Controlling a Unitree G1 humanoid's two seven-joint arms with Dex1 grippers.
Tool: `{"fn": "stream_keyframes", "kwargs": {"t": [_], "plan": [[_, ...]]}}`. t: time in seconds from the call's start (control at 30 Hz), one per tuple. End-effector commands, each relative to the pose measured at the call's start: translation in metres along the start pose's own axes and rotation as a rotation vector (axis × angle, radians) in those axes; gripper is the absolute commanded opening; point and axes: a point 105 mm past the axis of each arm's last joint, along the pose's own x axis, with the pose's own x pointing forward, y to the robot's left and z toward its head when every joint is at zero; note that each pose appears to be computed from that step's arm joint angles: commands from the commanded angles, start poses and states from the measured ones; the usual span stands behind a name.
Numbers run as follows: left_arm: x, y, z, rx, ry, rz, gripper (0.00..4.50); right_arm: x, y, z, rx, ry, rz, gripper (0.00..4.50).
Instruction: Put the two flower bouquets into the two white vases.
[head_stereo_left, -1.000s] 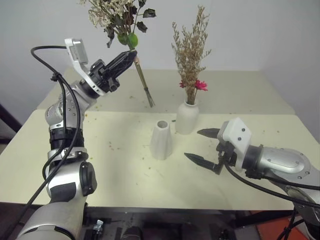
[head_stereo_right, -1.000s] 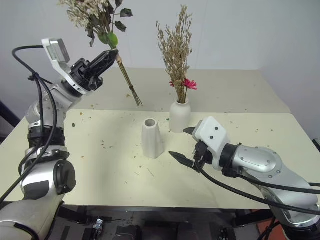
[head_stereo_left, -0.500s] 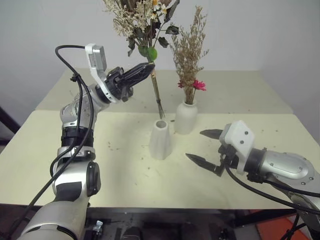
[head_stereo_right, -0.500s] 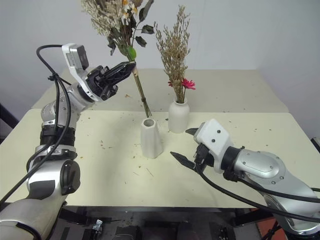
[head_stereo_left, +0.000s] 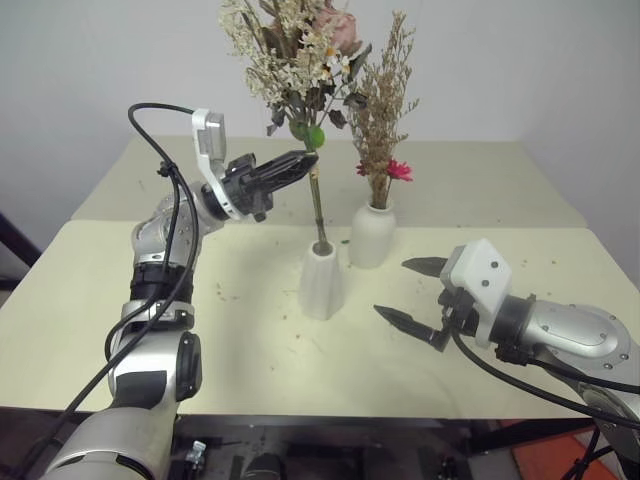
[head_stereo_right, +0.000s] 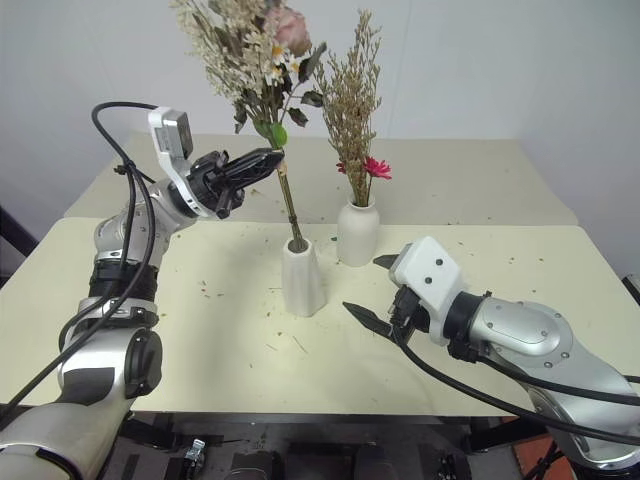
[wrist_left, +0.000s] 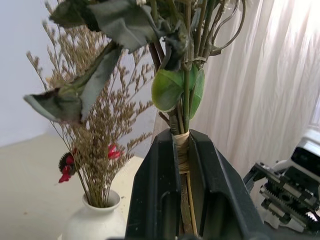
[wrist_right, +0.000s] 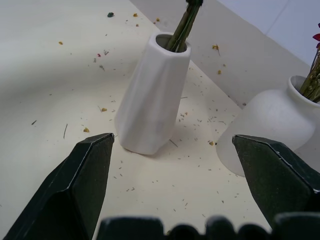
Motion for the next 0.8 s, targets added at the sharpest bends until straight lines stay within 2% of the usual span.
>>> {"fn": "stream_keyframes", "kwargs": {"t": [0.03, 0.33, 0.6, 0.8], "plan": [[0.003, 0.0, -0.003, 0.063, 0.005, 0.005, 0.12, -0.002, -0.003, 0.007, -0.035, -0.022, -0.023, 4.5], [0.0, -0.01, -0.032, 0.082, 0.072, -0.073, 0.12, -0.001, -0.006, 0.005, -0.035, -0.026, -0.04, 4.5], [-0.002, -0.012, -0.029, 0.082, 0.061, -0.076, 0.12, -0.001, -0.007, 0.004, -0.036, -0.024, -0.044, 4.5], [-0.008, -0.022, -0.043, 0.127, 0.127, -0.123, 0.12, 0.001, -0.008, 0.003, -0.04, -0.02, -0.046, 4.5]]}}
